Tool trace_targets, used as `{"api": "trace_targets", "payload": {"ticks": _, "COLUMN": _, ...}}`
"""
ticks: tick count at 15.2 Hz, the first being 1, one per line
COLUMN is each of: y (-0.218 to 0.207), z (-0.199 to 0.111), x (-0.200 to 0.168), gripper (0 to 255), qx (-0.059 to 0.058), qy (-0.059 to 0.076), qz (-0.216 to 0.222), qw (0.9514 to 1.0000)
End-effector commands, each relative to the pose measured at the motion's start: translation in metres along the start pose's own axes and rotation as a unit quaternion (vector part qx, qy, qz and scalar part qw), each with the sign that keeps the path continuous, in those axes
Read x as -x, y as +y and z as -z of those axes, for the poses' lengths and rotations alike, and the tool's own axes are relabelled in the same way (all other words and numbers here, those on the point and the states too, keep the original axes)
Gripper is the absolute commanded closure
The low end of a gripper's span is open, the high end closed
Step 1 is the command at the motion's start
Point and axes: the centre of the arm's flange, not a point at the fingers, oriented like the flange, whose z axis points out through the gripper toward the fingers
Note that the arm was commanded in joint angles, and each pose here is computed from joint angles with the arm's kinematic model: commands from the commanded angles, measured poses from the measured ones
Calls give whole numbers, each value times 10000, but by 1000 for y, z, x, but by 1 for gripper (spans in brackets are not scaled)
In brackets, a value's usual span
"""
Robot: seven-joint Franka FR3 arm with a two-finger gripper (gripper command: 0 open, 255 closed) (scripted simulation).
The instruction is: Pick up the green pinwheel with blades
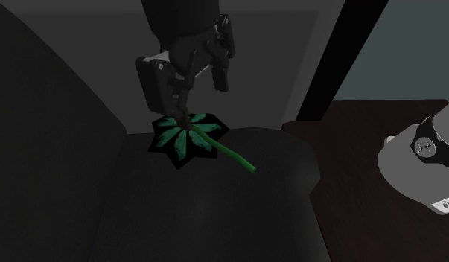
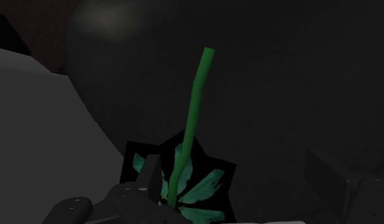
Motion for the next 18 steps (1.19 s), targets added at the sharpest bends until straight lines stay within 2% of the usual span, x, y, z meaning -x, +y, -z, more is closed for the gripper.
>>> {"api": "trace_targets", "payload": {"ticks": 1, "y": 8, "z": -24, "x": -19, "gripper": 0, "qx": 9, "qy": -93, "qz": -420, "qw": 9991}}
{"api": "trace_targets", "payload": {"ticks": 4, "y": 22, "z": -54, "x": -44, "gripper": 0, "qx": 19, "qy": -231, "qz": -1026, "qw": 9944}}
{"api": "trace_targets", "payload": {"ticks": 7, "y": 39, "z": -85, "x": -67, "gripper": 0, "qx": 28, "qy": -368, "qz": -1628, "qw": 9860}}
{"api": "trace_targets", "payload": {"ticks": 15, "y": 43, "z": -128, "x": -75, "gripper": 0, "qx": 29, "qy": -382, "qz": -1687, "qw": 9849}}
{"api": "trace_targets", "payload": {"ticks": 17, "y": 43, "z": -128, "x": -75, "gripper": 0, "qx": 29, "qy": -382, "qz": -1687, "qw": 9849}}
{"api": "trace_targets", "payload": {"ticks": 18, "y": 42, "z": -130, "x": -77, "gripper": 255, "qx": 30, "qy": -381, "qz": -1687, "qw": 9849}}
